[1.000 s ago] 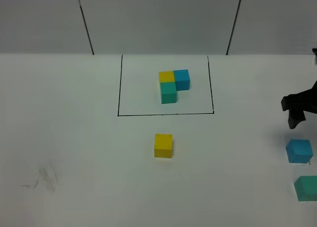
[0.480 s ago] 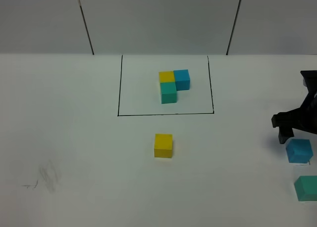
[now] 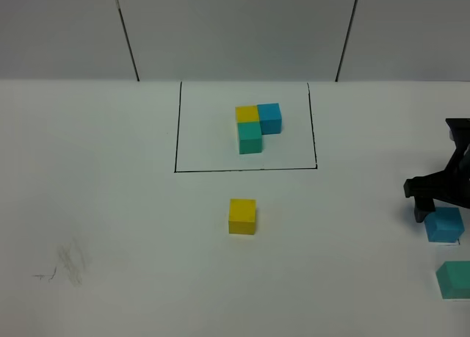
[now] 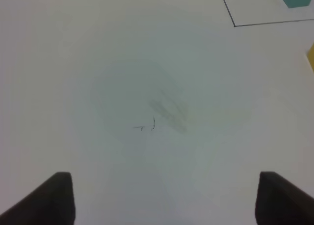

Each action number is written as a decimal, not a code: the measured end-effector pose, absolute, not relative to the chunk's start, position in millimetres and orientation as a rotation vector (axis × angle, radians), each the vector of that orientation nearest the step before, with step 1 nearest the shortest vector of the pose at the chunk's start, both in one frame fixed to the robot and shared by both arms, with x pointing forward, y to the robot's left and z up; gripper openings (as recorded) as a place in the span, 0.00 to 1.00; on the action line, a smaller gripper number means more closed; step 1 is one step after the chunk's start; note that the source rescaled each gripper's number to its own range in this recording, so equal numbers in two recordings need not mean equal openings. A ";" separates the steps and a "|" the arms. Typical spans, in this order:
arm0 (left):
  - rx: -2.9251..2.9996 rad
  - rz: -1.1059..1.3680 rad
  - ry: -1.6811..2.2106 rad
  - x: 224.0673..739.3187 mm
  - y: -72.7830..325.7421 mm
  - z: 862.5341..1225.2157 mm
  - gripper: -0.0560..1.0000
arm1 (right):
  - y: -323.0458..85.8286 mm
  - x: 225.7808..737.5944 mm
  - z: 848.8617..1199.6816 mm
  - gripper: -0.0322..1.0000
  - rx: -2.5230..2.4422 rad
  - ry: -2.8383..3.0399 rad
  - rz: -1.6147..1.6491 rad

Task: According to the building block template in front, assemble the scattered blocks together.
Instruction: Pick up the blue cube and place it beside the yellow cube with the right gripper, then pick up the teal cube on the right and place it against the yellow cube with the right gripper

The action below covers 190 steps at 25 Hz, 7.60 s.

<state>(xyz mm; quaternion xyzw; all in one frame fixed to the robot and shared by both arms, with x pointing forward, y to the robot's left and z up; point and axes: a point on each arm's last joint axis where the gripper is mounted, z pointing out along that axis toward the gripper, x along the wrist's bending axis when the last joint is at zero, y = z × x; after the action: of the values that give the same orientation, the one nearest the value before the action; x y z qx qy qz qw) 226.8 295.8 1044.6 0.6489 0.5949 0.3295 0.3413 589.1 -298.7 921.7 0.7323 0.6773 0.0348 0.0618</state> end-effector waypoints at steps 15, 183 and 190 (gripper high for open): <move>1.687 0.858 1.547 226.8 295.8 1044.7 0.69 | -297.0 592.1 903.9 0.70 2.246 2.075 0.117; 1.683 0.861 1.544 227.1 295.8 1045.1 0.69 | -200.0 546.9 1047.3 0.57 1.611 2.255 0.314; 1.683 0.861 1.544 227.1 295.8 1045.1 0.69 | -254.6 516.3 997.3 0.57 1.860 2.109 0.197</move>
<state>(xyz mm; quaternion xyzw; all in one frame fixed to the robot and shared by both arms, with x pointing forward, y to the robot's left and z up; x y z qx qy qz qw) 227.1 295.8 1045.1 0.6476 0.5943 0.3313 0.3431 516.3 -254.6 997.3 0.6512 0.7385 0.0688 0.1607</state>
